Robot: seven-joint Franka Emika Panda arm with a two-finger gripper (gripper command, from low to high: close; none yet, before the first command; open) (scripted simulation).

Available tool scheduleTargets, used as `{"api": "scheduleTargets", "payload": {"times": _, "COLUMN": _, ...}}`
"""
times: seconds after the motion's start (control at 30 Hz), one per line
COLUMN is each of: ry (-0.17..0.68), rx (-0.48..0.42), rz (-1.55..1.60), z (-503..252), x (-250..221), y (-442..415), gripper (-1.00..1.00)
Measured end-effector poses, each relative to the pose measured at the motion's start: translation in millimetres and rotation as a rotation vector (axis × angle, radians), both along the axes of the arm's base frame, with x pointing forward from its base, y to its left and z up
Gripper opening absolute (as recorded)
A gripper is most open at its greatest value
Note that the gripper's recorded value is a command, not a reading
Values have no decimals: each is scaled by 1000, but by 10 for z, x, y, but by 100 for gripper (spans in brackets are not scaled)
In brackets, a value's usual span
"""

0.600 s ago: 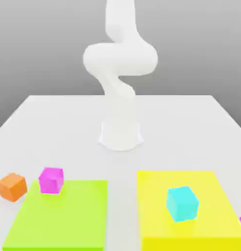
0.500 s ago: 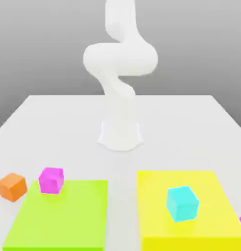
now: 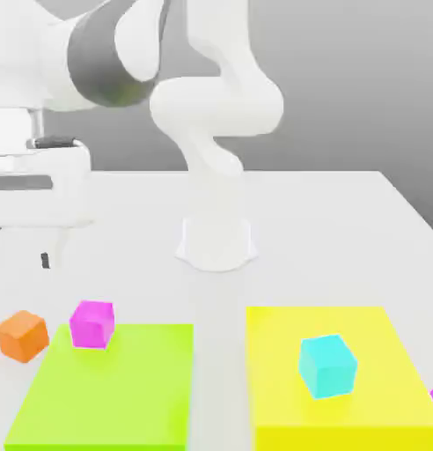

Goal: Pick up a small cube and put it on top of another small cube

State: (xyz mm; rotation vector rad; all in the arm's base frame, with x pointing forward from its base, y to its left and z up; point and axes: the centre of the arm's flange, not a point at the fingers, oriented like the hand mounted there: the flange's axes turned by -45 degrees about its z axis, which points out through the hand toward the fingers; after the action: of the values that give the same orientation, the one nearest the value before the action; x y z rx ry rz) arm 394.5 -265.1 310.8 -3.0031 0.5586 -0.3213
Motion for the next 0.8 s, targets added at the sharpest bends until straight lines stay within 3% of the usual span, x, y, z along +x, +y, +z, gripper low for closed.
{"api": "scheduleTargets", "payload": {"times": 0.23, "ry": 200, "rx": -16, "rz": -110, "z": -1060, "x": -845, "y": -540, "gripper": 0}}
{"api": "scheduleTargets", "payload": {"times": 0.47, "ry": 219, "rx": -21, "rz": -119, "z": -1703, "x": -935, "y": -587, "gripper": 0}}
{"api": "scheduleTargets", "payload": {"times": 0.5, "ry": 220, "rx": -19, "rz": -120, "z": -1757, "x": -940, "y": -581, "gripper": -100}}
{"api": "scheduleTargets", "payload": {"times": 0.8, "ry": 220, "rx": -22, "rz": -118, "z": -1599, "x": -928, "y": -594, "gripper": -100}}
